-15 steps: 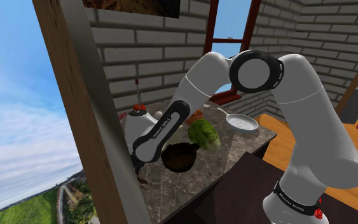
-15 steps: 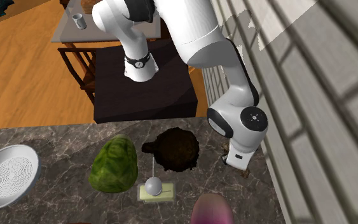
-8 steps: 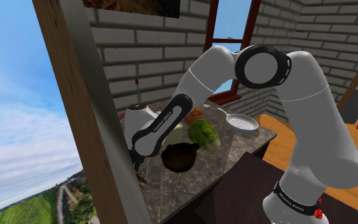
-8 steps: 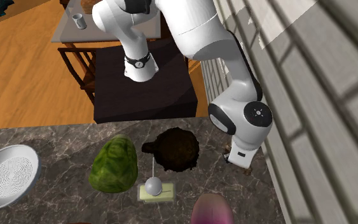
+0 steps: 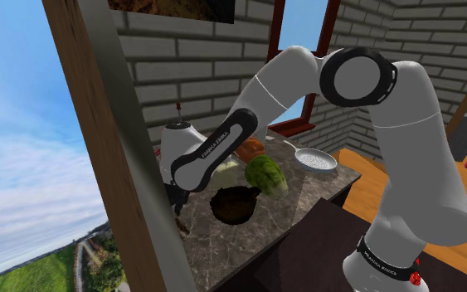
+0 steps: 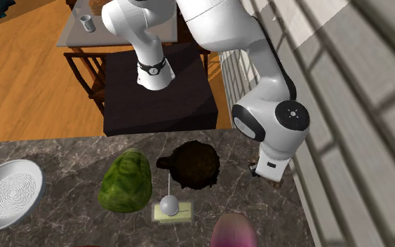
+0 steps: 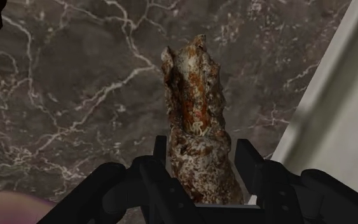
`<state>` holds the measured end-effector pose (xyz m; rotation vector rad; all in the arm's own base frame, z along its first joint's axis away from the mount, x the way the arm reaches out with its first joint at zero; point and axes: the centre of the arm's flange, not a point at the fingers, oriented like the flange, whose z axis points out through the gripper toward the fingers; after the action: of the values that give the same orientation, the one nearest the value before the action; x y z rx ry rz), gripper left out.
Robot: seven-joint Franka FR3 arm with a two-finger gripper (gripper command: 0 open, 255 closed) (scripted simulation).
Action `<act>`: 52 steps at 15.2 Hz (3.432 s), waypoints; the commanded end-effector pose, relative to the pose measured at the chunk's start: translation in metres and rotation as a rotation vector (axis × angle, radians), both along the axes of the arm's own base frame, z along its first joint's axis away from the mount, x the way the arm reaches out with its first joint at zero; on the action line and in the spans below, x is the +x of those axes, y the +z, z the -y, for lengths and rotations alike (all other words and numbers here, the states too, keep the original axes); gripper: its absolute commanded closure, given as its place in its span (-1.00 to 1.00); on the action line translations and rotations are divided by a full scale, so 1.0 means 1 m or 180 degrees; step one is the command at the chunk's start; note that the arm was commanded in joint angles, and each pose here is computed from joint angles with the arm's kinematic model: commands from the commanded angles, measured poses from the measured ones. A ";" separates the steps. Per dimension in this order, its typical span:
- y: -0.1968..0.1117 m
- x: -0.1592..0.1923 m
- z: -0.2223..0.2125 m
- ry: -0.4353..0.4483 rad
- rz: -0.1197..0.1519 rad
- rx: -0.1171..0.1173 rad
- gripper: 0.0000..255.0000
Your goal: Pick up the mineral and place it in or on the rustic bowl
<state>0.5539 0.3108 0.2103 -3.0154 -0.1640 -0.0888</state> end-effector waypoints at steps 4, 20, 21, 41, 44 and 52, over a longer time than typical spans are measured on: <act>0.028 -0.001 0.000 0.0001 -0.0001 0.0000 1.00; 0.103 -0.005 0.013 0.0001 -0.0001 0.0000 1.00; 0.103 -0.010 0.025 0.0001 -0.0001 0.0000 1.00; 0.098 -0.093 0.251 0.0001 -0.0001 0.0000 1.00; 0.082 -0.093 0.251 0.0001 -0.0001 0.0000 1.00; 0.040 -0.093 0.251 0.0001 -0.0001 0.0000 1.00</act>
<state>0.4612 0.0588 0.2562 -3.0153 -0.1643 -0.0878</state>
